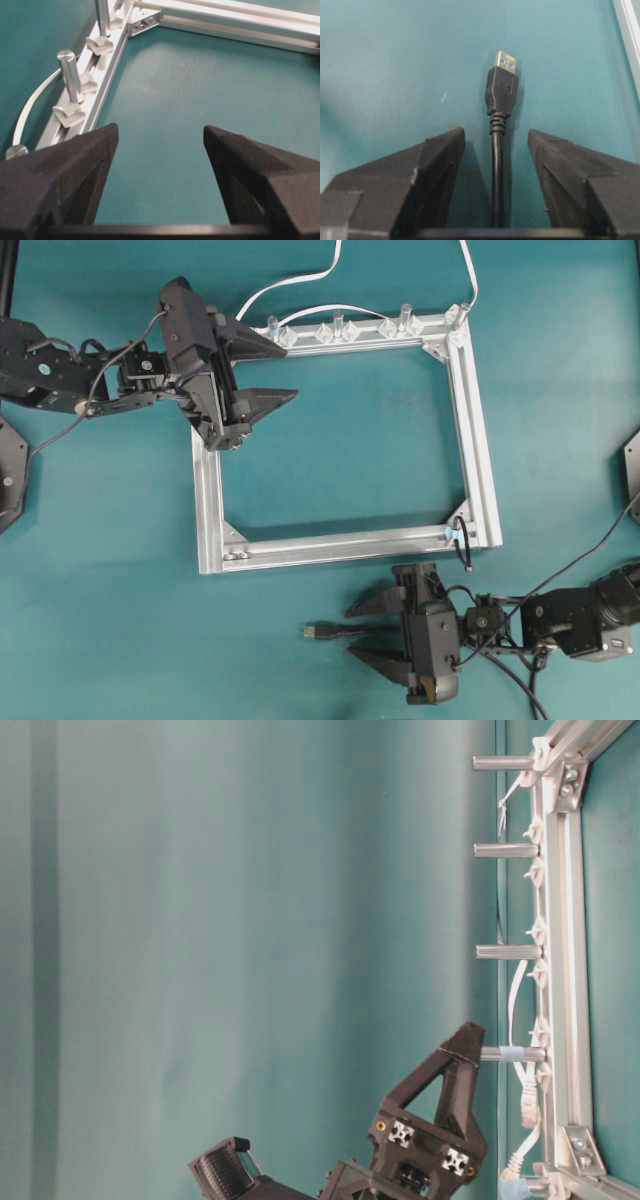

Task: Insert the wire through the string loop located on the right side.
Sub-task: 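Close the right gripper on the cable just behind the USB plug, then lift the cable with the right gripper and move it rightward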

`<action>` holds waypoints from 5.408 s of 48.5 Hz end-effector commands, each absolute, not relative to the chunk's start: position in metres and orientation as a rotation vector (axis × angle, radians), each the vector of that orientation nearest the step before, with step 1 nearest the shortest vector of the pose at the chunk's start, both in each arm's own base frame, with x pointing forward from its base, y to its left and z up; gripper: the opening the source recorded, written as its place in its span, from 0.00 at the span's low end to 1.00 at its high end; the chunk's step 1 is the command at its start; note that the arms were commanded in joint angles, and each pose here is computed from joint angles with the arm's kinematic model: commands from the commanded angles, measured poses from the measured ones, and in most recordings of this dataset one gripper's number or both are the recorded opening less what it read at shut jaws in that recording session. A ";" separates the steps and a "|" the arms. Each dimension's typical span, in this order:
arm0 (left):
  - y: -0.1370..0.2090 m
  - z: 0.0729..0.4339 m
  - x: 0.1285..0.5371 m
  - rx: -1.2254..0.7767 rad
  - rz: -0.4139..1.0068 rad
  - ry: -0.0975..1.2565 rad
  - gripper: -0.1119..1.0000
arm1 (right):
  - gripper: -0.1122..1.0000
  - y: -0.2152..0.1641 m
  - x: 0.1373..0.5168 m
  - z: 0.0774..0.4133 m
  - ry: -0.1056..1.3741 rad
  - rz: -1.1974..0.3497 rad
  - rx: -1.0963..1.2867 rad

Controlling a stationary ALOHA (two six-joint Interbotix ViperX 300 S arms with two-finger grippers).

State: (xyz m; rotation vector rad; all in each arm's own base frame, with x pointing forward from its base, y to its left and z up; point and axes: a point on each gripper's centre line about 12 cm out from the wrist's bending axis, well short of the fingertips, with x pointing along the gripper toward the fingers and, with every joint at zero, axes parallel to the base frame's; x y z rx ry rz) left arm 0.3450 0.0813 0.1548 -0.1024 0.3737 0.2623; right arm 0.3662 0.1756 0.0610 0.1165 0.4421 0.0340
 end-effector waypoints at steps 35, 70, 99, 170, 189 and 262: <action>0.075 0.167 0.348 -0.091 0.241 0.335 0.79 | 0.70 0.169 0.374 0.066 0.431 -0.004 0.144; 0.075 0.167 0.348 -0.091 0.241 0.335 0.79 | 0.20 0.163 0.371 0.056 0.502 -0.004 0.137; 0.076 0.167 0.348 -0.092 0.244 0.338 0.78 | 0.20 0.164 0.373 0.072 0.466 0.019 0.080; 0.071 0.165 0.349 -0.090 0.229 0.351 0.78 | 0.20 0.163 0.356 0.134 0.419 0.086 0.111; 0.070 0.165 0.348 -0.089 0.227 0.351 0.78 | 0.20 0.165 0.316 0.133 0.482 0.156 0.091; 0.061 0.163 0.348 -0.087 0.202 0.358 0.78 | 0.20 0.112 0.188 0.129 0.616 0.303 0.084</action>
